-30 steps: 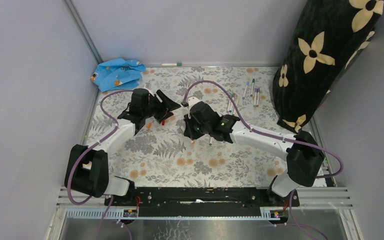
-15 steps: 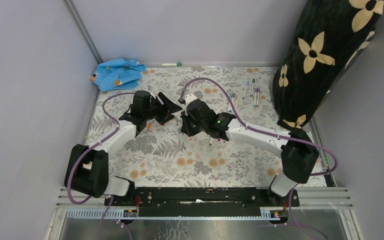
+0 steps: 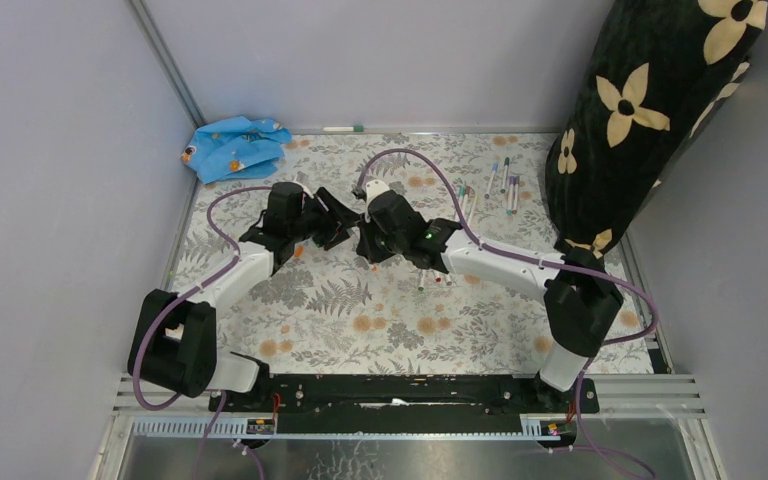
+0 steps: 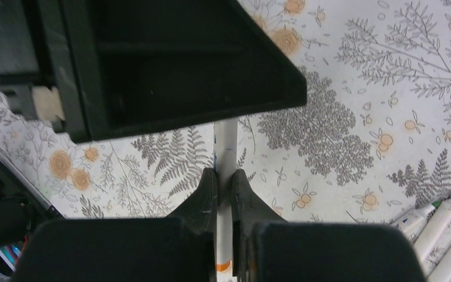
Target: Open the pen caps
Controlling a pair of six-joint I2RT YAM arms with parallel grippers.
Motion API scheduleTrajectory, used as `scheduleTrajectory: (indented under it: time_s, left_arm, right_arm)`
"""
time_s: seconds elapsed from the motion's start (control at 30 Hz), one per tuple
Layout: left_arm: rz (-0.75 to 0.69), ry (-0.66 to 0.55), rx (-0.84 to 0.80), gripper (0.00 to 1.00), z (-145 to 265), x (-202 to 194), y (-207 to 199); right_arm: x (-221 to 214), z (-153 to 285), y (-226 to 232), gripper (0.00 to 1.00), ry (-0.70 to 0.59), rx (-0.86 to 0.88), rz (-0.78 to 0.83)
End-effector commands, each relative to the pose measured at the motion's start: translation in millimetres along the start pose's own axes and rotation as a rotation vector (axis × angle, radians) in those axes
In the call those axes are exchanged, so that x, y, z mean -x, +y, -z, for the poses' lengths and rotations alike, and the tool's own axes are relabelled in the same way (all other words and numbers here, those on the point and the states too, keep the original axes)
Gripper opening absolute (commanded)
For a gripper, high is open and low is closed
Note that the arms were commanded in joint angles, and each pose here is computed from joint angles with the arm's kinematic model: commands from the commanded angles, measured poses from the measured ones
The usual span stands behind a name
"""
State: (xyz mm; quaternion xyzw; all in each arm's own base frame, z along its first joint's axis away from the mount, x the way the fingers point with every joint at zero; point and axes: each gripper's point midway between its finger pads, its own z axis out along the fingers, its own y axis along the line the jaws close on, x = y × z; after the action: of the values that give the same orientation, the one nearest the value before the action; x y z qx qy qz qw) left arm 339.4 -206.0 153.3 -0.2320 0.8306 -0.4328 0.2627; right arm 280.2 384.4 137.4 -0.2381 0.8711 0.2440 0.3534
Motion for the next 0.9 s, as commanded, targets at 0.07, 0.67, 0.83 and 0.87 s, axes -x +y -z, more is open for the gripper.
scheduleTrajectory:
  time_s: [0.07,0.67,0.83,0.87]
  left_arm:
    - [-0.026,-0.005,-0.066,0.57,4,-1,-15]
    - [-0.04,-0.011,-0.055,0.19,4,0,-14]
    - [-0.051,-0.019,-0.045,0.1,4,2,-13]
    - [-0.052,-0.02,-0.042,0.1,4,3,-13]
  right_arm:
    - [44,0,10,0.0,-0.111,0.033,-0.004]
    - [36,-4,6,0.0,-0.093,0.041,-0.017]
    - [29,-4,5,0.0,-0.082,0.045,-0.02]
    - [27,-4,4,0.0,-0.078,0.046,-0.019]
